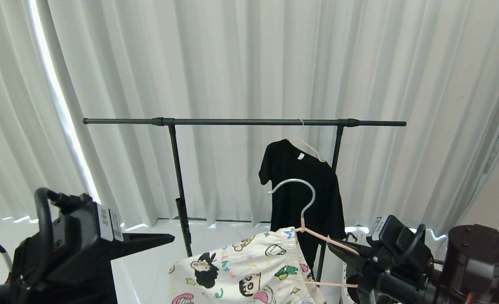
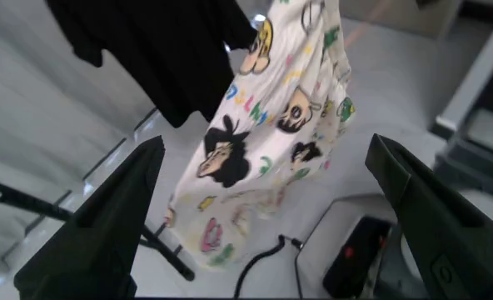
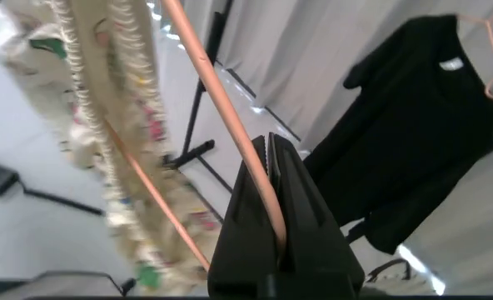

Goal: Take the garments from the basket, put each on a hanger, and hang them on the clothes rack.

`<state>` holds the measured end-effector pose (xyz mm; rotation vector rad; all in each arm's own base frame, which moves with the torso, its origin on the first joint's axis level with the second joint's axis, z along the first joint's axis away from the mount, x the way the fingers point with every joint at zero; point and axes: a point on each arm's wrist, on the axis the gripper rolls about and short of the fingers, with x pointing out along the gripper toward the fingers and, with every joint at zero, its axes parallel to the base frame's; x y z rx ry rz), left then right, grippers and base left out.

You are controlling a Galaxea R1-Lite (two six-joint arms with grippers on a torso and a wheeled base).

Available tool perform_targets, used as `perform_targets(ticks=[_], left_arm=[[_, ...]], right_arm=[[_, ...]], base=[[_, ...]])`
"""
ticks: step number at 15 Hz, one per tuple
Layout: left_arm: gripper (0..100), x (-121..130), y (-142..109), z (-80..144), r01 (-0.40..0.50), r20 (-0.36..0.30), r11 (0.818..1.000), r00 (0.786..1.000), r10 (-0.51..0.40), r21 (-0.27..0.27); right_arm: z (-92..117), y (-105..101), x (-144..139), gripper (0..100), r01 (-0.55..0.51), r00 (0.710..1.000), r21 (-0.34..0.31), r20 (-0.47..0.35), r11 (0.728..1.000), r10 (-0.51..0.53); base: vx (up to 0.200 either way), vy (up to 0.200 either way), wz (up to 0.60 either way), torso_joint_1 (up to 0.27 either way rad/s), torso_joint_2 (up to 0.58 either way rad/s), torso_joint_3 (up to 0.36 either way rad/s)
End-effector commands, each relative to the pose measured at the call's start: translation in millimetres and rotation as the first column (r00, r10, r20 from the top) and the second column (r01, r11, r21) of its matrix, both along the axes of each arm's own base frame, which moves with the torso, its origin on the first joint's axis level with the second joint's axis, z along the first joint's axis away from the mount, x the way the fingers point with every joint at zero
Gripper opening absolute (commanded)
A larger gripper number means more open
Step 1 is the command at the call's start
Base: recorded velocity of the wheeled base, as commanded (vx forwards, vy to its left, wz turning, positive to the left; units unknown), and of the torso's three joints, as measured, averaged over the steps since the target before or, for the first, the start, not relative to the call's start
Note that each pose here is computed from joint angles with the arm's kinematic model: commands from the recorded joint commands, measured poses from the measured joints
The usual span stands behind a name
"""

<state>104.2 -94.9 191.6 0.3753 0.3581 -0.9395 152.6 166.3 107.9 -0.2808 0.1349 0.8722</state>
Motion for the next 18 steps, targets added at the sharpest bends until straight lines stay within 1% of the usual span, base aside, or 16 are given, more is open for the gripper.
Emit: perform_targets(ticks=[1,2,4,5,6,7,8,10,13,14,18], left_arm=[[100,-5.2,4.4,-6.9,0.027,-0.001,1.0,1.0,-0.027,0.01],[100,0.5,-0.8,-6.8,0.03,-0.001,0.999,1.0,-0.03,0.01],[100,13.7,-18.4,-9.2,0.058,0.021,0.998,0.998,-0.058,-0.012],[100,21.8,-26.3,-12.5,0.064,0.022,0.998,0.998,-0.063,-0.02],[100,23.2,-29.4,-14.6,0.102,0.002,0.994,0.995,-0.102,-0.03],[100,23.4,-31.5,-18.8,0.167,-0.035,0.985,0.985,-0.169,-0.046],[100,25.3,-32.4,-23.5,0.181,-0.058,0.983,0.981,-0.183,-0.043],[100,33.3,-32.0,-27.4,0.153,-0.078,0.988,0.985,-0.155,-0.035],[100,37.9,-36.3,-32.2,0.156,-0.097,0.988,0.983,-0.157,-0.024],[100,42.4,-40.5,-34.0,0.155,-0.09,0.987,0.983,-0.157,-0.029],[100,51.2,-48.5,-33.6,0.158,-0.075,0.987,0.984,-0.16,-0.04]], right_arm=[[3.8,-5.3,-7.3,0,-0.032,0.999,-0.004,0.027,0.999,0.032],[4.5,-4.5,-8.0,0,-0.042,0.999,-0.004,0.032,0.999,0.042],[6.3,-1.8,-9.2,0,-0.055,0.998,0.002,0.039,0.999,0.055],[6.7,-1.0,-11.1,0,-0.064,0.997,0.002,0.042,0.998,0.064],[7.3,-0.6,-12.1,0,-0.069,0.997,0.002,0.046,0.998,0.069],[8.0,-0.5,-12.1,0,-0.071,0.996,0.0,0.053,0.998,0.071],[9.5,-1.0,-12.5,0,-0.072,0.995,0.0,0.065,0.997,0.072],[12.4,-0.4,-15.1,0,-0.088,0.993,0.003,0.082,0.996,0.088],[18.3,3.4,-23.1,0,-0.13,0.986,0.021,0.104,0.991,0.127],[19.6,6.4,-29.3,0,-0.158,0.982,0.021,0.112,0.987,0.155],[20.9,11.9,-34.6,0,-0.192,0.975,0.024,0.118,0.981,0.188]], base=[[0.0,0.0,0.0,0.0,0.0,0.0],[0.0,0.0,0.0,0.0,0.0,0.0],[0.0,0.0,0.0,0.0,0.0,0.0],[0.0,0.0,0.0,0.0,0.0,0.0],[0.0,0.0,0.0,0.0,0.0,0.0],[0.0,0.0,0.0,0.0,0.0,0.0],[0.0,0.0,0.0,0.0,0.0,0.0],[0.0,0.0,0.0,0.0,0.0,0.0],[0.0,0.0,0.0,0.0,0.0,0.0],[0.0,0.0,0.0,0.0,0.0,0.0],[0.0,0.0,0.0,0.0,0.0,0.0]])
